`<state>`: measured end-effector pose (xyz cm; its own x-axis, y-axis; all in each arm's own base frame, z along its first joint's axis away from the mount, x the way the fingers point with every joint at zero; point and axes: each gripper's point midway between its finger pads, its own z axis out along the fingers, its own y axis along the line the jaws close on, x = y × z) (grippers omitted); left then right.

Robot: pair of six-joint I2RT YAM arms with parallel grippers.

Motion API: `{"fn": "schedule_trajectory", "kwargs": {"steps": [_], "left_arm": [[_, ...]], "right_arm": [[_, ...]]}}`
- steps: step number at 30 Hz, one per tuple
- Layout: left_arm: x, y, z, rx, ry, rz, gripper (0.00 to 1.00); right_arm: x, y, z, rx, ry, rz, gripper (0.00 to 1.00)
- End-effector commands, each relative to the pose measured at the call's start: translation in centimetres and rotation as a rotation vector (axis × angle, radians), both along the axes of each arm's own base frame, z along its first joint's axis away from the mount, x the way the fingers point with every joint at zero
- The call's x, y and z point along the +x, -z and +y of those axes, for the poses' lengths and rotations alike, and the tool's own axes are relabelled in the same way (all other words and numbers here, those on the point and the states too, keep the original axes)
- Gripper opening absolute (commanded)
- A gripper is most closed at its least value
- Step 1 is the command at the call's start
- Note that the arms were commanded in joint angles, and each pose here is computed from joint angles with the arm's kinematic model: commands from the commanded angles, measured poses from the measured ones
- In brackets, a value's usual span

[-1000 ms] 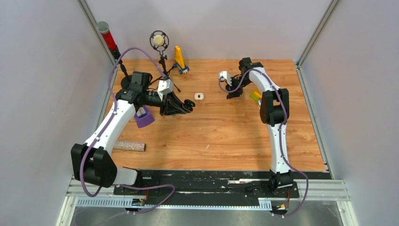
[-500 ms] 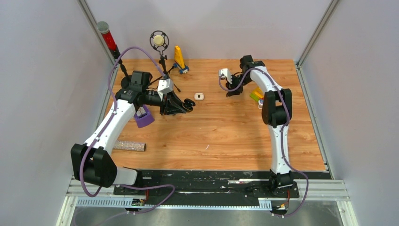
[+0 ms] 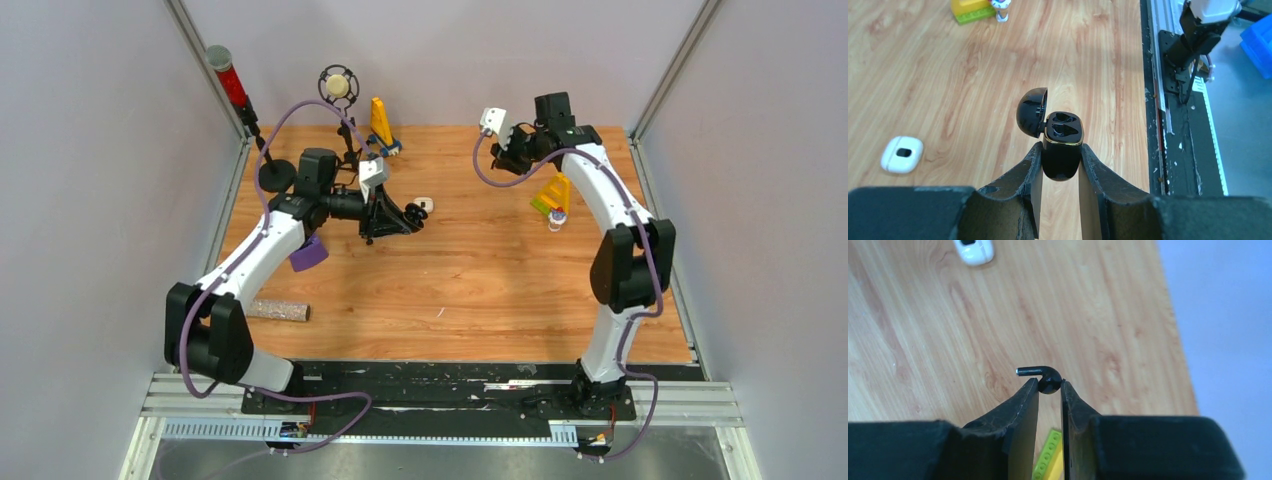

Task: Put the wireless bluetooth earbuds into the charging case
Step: Pick up the earbud from the center of the board.

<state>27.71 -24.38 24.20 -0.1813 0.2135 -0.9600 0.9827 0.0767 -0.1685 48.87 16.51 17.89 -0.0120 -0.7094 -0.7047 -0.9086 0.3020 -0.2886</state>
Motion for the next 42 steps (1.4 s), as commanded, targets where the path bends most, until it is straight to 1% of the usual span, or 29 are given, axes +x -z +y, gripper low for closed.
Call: {"fn": "schedule_trajectory", "kwargs": {"steps": [1,8,9,13,16,18,23,29,35,42], "left_arm": [[2.1,0.2,-1.4,-0.004,-0.076,0.051,0.00],[1.8,-1.4,-2.3,-0.058,-0.020,0.092,0.00],[1.6,-1.5,-2.3,-0.067,-0.017,0.114,0.00],[1.8,-1.7,-2.6,-0.097,-0.028,0.168,0.00],[2.4,-2.6,-3.0,-0.135,-0.043,0.175,0.00],[3.0,-3.4,-3.3,-0.161,-0.055,0.182,0.00],[4.3,-5.2,-3.6,-0.210,-0.099,0.165,0.00],[5.2,-6.5,-3.6,-0.252,-0.160,0.145,0.00],[4.8,-7.5,-3.3,-0.271,-0.170,0.128,0.00],[4.2,-8.3,-3.2,-0.292,-0.161,0.133,0.00]], "right_arm": [[0.2,-8.4,0.6,0.057,0.138,-0.231,0.19],[-4.4,-14.3,3.6,0.058,0.196,-0.423,0.21],[-5.0,-15.2,4.1,0.062,0.207,-0.445,0.21],[-7.3,-17.8,6.0,0.101,0.237,-0.483,0.21],[-8.1,-19.1,6.8,0.104,0.273,-0.512,0.21],[-9.2,-19.8,7.9,0.100,0.267,-0.536,0.21],[-11.6,-20.8,10.0,0.096,0.236,-0.574,0.21],[-13.4,-21.5,11.9,0.102,0.225,-0.592,0.22],[-14.5,-21.1,13.5,0.095,0.209,-0.593,0.21],[-14.6,-20.8,14.7,0.076,0.209,-0.617,0.21]]}}
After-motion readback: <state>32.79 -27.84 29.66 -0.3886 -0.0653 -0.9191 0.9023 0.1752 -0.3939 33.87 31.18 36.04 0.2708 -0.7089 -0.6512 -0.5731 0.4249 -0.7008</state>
